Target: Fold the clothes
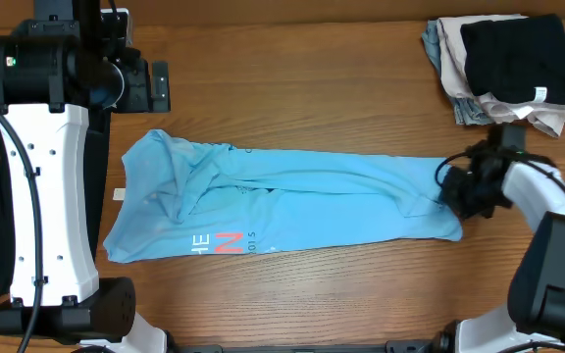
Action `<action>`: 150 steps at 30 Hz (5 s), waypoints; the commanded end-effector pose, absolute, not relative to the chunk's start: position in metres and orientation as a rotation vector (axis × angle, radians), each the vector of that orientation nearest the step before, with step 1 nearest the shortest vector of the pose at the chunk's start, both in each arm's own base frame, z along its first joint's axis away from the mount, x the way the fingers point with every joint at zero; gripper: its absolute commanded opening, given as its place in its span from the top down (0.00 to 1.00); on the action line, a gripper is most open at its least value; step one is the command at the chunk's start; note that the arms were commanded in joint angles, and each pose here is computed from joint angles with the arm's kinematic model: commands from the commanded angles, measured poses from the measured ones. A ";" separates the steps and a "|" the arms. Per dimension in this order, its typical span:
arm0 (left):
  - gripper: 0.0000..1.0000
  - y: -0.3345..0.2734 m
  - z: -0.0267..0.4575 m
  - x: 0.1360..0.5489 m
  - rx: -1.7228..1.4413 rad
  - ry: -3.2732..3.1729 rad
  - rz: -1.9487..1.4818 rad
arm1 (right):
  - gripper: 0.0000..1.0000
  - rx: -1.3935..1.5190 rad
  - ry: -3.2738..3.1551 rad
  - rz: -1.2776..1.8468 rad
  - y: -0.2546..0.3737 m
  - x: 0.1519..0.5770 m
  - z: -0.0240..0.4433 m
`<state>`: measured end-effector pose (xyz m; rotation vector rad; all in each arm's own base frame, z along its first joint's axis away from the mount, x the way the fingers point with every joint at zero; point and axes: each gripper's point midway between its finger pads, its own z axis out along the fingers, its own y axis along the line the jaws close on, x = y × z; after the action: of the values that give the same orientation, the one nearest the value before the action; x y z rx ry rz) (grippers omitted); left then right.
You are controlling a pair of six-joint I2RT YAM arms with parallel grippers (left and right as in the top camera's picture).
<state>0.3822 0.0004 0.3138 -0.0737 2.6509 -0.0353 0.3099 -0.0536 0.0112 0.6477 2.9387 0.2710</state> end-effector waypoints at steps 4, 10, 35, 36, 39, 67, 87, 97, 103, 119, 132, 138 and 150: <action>0.00 -0.002 0.313 0.386 -0.049 2.646 -0.044 | 0.95 0.756 2.792 0.350 -0.093 0.345 0.070; 0.00 -0.002 0.314 0.389 -0.048 2.633 -0.044 | 0.94 0.664 2.775 0.406 -0.090 0.359 0.112; 0.00 0.000 0.314 0.391 -0.052 2.628 -0.034 | 0.94 -0.204 2.884 0.661 0.205 0.356 0.109; 0.00 0.000 0.314 0.391 -0.052 2.628 -0.034 | 0.93 -0.226 2.890 0.662 0.211 0.353 0.107; 0.00 0.000 0.314 0.391 -0.052 2.625 -0.034 | 0.93 -0.299 2.896 0.670 0.230 0.346 0.099; 0.00 -0.001 0.291 0.402 -0.052 2.691 -0.036 | 0.13 -0.439 2.933 0.383 0.234 0.326 0.077; 0.00 0.000 0.251 0.420 -0.045 2.788 -0.032 | 0.56 -0.704 2.851 0.429 0.236 0.314 0.038; 0.00 0.000 0.247 0.421 -0.046 2.798 -0.032 | 0.96 -0.731 2.934 0.576 0.245 0.290 0.049; 0.00 0.000 0.247 0.421 -0.046 2.797 -0.032 | 0.96 -0.875 2.983 0.729 0.276 0.244 0.055; 0.00 -0.018 0.245 0.407 0.092 2.842 -0.165 | 0.41 -0.826 2.998 0.688 0.291 0.246 0.086; 0.02 -0.018 0.277 0.335 0.062 2.895 -0.199 | 0.39 -0.371 3.092 0.606 0.201 0.308 0.101; 0.00 0.019 0.224 0.314 -0.213 3.013 0.057 | 0.38 -0.285 3.136 0.537 0.172 0.311 0.098; 0.00 0.026 0.073 0.337 -0.058 2.943 -0.204 | 0.26 -0.278 3.143 0.497 0.166 0.312 0.096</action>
<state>0.3424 0.0338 0.0965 -0.1542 2.9363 -0.1144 0.3054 0.1649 0.0887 -0.2616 3.1764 0.5041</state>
